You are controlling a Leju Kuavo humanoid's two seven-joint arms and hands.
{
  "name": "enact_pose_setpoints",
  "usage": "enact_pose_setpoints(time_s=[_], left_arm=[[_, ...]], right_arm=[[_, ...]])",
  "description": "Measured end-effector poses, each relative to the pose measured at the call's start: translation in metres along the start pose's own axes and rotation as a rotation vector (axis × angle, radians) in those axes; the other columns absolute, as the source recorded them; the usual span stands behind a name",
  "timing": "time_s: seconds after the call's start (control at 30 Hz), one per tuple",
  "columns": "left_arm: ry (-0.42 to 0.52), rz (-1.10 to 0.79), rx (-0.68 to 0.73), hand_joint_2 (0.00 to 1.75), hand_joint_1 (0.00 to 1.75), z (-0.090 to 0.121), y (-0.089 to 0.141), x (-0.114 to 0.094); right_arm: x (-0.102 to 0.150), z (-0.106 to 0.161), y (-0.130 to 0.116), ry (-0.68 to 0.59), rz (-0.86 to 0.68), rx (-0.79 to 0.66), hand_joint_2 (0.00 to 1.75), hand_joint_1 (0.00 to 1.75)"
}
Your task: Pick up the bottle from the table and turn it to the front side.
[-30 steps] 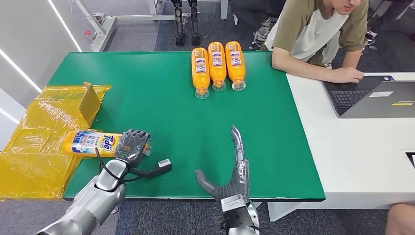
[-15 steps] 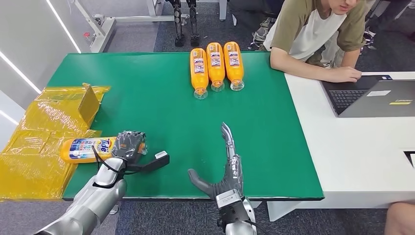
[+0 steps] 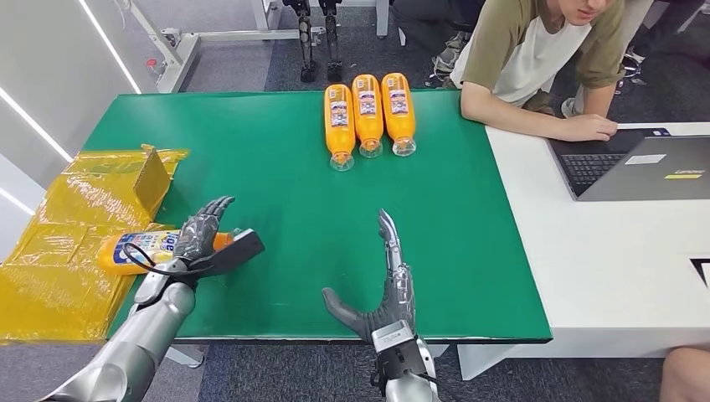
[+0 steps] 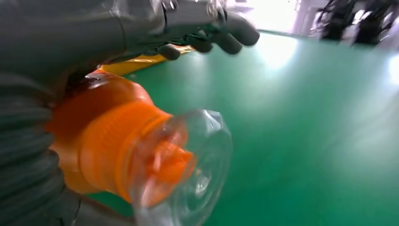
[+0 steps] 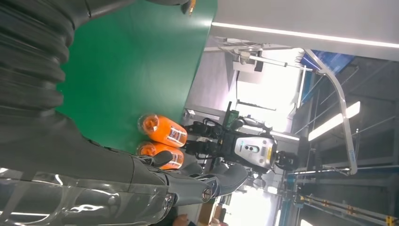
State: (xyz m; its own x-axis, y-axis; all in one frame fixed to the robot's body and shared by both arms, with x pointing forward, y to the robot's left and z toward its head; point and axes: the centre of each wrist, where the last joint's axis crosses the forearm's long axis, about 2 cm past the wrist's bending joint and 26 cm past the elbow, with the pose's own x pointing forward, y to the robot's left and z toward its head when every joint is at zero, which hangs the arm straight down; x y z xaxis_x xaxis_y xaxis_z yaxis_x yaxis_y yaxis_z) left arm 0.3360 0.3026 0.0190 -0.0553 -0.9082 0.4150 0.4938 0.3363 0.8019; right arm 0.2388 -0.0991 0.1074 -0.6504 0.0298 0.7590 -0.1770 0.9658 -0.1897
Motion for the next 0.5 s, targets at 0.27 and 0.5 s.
enact_pose_setpoints(time_s=[0.27, 0.5], left_arm=[[-0.207, 0.563, -0.126, 1.75, 0.00, 0.009, -0.010, -0.014], [-0.340, 0.834, -0.139, 1.75, 0.00, 0.014, -0.015, -0.018]], right_arm=[[-0.002, 0.002, 0.000, 0.010, 0.001, 0.007, 1.75, 0.00], [-0.002, 0.003, 0.000, 0.010, 0.001, 0.012, 1.75, 0.00]])
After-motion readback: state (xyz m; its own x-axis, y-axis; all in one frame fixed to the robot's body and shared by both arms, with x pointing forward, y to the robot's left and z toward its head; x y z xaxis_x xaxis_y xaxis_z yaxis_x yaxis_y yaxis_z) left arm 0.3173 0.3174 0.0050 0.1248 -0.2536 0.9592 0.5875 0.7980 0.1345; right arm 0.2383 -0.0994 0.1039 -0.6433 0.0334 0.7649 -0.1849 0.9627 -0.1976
